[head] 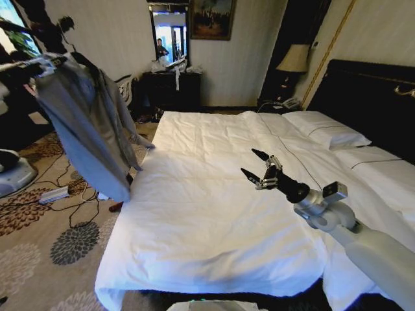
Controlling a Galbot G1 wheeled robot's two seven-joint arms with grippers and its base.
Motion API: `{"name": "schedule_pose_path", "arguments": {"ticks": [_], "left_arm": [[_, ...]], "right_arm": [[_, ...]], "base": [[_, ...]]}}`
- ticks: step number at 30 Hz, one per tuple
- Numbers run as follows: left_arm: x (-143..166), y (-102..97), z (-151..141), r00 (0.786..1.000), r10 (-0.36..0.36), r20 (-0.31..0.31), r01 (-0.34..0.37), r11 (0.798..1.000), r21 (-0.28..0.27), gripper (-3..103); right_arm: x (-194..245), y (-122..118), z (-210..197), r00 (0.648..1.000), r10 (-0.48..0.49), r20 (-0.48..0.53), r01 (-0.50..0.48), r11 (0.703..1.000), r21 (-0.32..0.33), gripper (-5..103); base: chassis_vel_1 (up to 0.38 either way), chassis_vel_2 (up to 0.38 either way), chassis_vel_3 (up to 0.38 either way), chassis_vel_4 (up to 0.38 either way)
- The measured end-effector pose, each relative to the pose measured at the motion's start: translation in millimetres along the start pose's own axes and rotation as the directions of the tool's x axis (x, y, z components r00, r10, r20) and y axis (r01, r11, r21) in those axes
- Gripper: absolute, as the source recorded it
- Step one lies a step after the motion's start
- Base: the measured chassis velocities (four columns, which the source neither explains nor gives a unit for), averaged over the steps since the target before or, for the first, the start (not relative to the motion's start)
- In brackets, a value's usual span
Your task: Pick up the clothes from the bed and hang them on the clothes hanger.
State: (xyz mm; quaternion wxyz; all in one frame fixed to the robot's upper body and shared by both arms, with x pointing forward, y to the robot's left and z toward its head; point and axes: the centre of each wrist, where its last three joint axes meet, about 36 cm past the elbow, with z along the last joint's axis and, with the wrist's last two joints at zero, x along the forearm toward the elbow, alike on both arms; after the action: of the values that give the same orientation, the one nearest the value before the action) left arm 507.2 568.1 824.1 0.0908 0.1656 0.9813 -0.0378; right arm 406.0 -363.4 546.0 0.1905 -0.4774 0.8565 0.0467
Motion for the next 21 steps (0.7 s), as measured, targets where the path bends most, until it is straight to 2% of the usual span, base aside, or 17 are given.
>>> {"name": "schedule_pose_path", "arguments": {"ticks": [9,12,13,17,21], "left_arm": [[3.6,-1.8,-0.3,1.000,0.002,0.023,-0.001,1.000,-0.017,100],[1.2,-2.7,-0.7,0.997,0.016,0.078,-0.015,1.000,-0.012,100],[1.2,-2.7,-0.7,0.997,0.016,0.078,-0.015,1.000,-0.012,100],[-3.5,-1.9,4.6,0.984,0.073,0.165,-0.074,0.997,-0.001,100],[-9.1,-2.4,11.1,0.978,0.075,0.193,-0.080,0.997,0.020,100]], "right_arm": [[0.1,1.7,2.5,1.000,-0.002,-0.004,0.002,1.000,-0.001,100],[0.4,1.3,2.5,1.000,-0.001,-0.005,0.001,1.000,0.000,100],[0.4,1.3,2.5,1.000,-0.001,-0.005,0.001,1.000,0.000,100],[1.0,-0.4,2.2,1.000,0.002,-0.005,-0.002,1.000,0.003,100],[1.4,-1.4,2.3,1.000,0.004,-0.006,-0.004,1.000,0.005,100]], "base": [[0.000,0.000,0.000,0.000],[0.000,0.000,0.000,0.000],[0.000,0.000,0.000,0.000],[0.000,0.000,0.000,0.000],[0.000,0.000,0.000,0.000]]}}
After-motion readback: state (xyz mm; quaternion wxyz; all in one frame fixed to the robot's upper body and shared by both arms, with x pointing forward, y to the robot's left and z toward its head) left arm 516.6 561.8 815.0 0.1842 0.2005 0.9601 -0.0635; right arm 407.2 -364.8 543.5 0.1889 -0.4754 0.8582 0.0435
